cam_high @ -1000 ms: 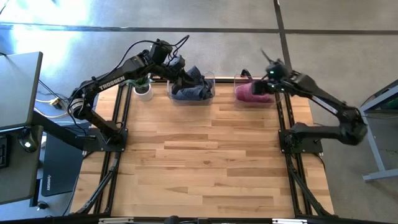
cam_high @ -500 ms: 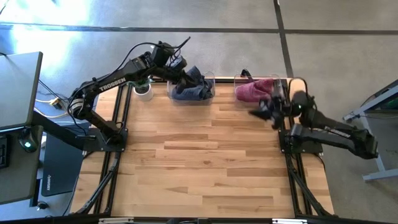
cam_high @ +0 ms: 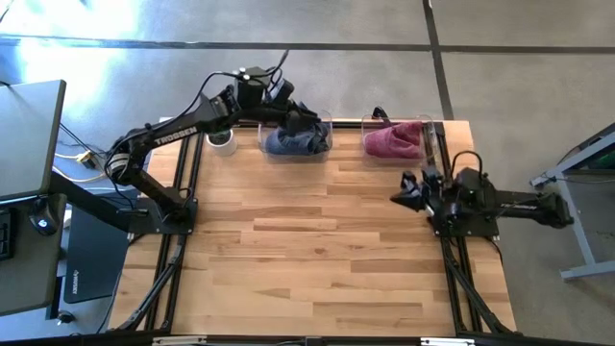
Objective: Pick & Place hat
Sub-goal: Return to Home Position
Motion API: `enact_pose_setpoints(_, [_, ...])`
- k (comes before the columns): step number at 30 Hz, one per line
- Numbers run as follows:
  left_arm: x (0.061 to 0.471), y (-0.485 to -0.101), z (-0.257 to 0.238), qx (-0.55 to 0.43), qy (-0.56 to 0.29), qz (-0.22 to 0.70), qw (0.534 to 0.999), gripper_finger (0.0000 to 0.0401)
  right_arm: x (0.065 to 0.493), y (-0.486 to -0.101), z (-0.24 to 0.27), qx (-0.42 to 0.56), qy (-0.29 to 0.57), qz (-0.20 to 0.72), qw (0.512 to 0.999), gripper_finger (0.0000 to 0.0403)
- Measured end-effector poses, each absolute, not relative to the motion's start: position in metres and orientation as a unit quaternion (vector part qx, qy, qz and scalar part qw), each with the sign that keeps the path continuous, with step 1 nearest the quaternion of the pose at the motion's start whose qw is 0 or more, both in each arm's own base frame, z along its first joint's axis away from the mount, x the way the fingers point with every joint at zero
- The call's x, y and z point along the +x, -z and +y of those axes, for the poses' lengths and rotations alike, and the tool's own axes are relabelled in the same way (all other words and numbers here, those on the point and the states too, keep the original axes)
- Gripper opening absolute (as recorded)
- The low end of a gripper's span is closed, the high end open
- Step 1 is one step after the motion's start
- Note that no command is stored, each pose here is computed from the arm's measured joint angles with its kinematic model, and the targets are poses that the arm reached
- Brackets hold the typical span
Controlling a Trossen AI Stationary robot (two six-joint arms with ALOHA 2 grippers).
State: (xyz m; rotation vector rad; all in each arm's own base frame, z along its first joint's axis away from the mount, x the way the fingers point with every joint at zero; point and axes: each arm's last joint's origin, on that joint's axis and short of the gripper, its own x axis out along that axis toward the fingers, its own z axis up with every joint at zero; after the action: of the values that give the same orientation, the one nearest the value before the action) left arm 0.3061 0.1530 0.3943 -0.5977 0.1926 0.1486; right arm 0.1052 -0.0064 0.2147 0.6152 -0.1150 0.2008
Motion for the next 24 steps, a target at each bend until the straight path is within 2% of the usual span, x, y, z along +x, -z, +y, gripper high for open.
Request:
enact_pose_setpoints(7, [0.319,-0.393,0.126,-0.313,-0.08,0.099,0.941,0.0178,0.099,-0.184,0.006,0.301,-0.146,-0.046,0.941,0.0])
enact_pose_setpoints(15, [0.324,-0.393,0.114,-0.321,-0.106,0.094,0.937,0.0178,0.096,-0.181,0.005,0.219,-0.099,-0.055,0.969,0.0])
enact_pose_setpoints(19, [0.323,-0.393,0.115,-0.32,-0.108,0.093,0.936,0.0178,0.097,-0.17,0.003,0.184,-0.038,-0.015,0.982,0.0])
enact_pose_setpoints(24, [0.322,-0.392,0.114,-0.315,-0.105,0.105,0.937,0.0178,0.098,-0.168,0.001,0.153,-0.013,-0.01,0.988,0.0])
